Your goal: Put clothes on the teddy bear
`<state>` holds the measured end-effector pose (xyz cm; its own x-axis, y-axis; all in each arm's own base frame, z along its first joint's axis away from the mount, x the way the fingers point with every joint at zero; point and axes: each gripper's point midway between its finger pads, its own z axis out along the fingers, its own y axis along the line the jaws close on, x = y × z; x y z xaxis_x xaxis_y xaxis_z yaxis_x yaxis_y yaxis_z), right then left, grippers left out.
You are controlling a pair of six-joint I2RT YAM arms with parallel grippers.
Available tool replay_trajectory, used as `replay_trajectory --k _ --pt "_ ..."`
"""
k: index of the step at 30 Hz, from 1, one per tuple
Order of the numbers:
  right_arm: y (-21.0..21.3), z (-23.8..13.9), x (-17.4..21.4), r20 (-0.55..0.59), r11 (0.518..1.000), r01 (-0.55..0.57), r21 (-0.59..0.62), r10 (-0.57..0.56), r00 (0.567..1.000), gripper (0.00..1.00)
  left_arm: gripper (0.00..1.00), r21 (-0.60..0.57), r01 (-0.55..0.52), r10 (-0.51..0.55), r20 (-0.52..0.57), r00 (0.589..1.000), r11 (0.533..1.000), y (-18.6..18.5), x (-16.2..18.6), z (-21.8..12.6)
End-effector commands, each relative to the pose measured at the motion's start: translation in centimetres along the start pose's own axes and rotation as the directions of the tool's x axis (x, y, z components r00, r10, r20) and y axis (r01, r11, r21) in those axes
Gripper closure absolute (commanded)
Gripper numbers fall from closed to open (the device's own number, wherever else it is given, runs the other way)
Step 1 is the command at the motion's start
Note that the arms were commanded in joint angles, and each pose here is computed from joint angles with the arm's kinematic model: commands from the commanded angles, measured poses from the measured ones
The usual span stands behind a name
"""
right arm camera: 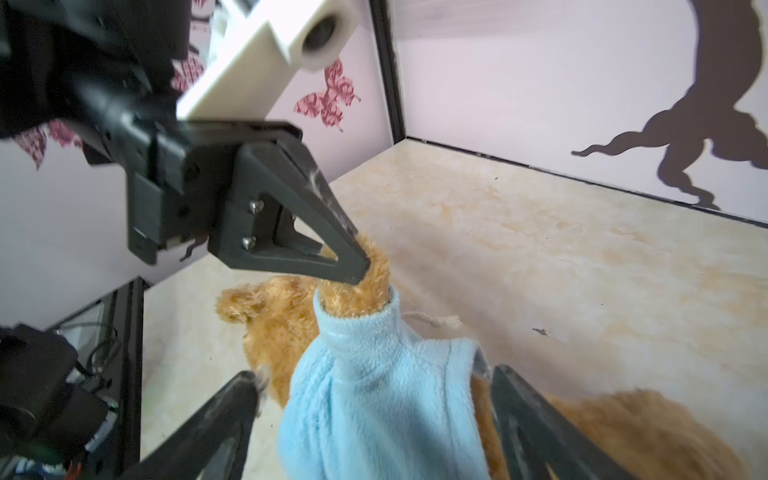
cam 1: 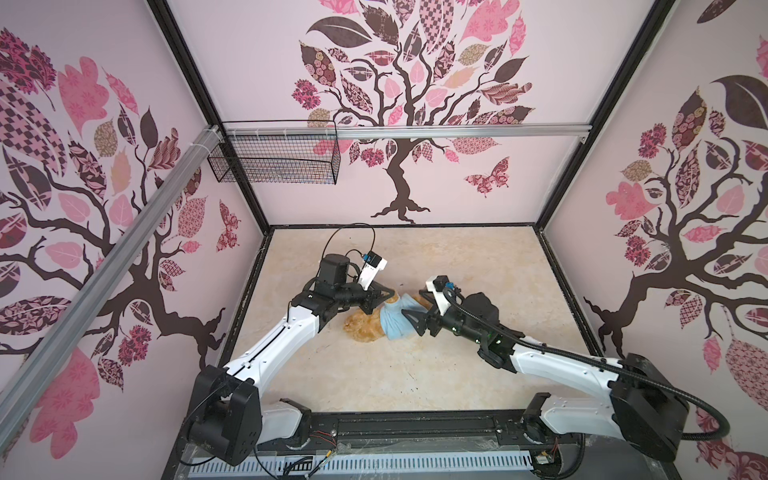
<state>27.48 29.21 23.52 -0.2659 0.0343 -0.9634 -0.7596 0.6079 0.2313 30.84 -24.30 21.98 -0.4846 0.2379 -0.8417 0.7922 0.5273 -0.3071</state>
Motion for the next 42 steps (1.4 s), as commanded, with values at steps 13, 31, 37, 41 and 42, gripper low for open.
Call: replay_trajectory --k 13,31,37,41,42 --pt "-7.8 -4.6 -0.6 -0.044 0.961 -0.152 0.231 0.166 0.985 0.12 0.65 0.07 0.057 -0.044 -0.167 0.985 0.996 -5.8 9.3 5.1" --pt "-2.8 2.7 12.2 -0.431 0.969 -0.244 0.03 0.233 0.872 0.55 0.31 -0.265 0.191 -0.127 0.239 0.963 0.945 -4.3 2.6 -5.5" --pt "-3.0 -0.3 18.5 -0.537 0.965 -0.241 0.106 0.26 0.803 0.67 0.16 -0.41 0.356 -0.301 0.194 0.934 0.84 1.9 2.3 -5.8" --pt "-3.1 -1.8 20.6 -0.564 0.958 -0.25 0.138 0.284 0.776 0.7 0.13 -0.376 0.371 -0.367 0.087 0.926 0.849 3.8 2.7 -2.9" --pt "-3.2 -2.1 20.8 -0.564 0.958 -0.248 0.142 0.285 0.775 0.71 0.12 -0.369 0.369 -0.377 0.052 0.925 0.853 4.2 2.7 -2.2"
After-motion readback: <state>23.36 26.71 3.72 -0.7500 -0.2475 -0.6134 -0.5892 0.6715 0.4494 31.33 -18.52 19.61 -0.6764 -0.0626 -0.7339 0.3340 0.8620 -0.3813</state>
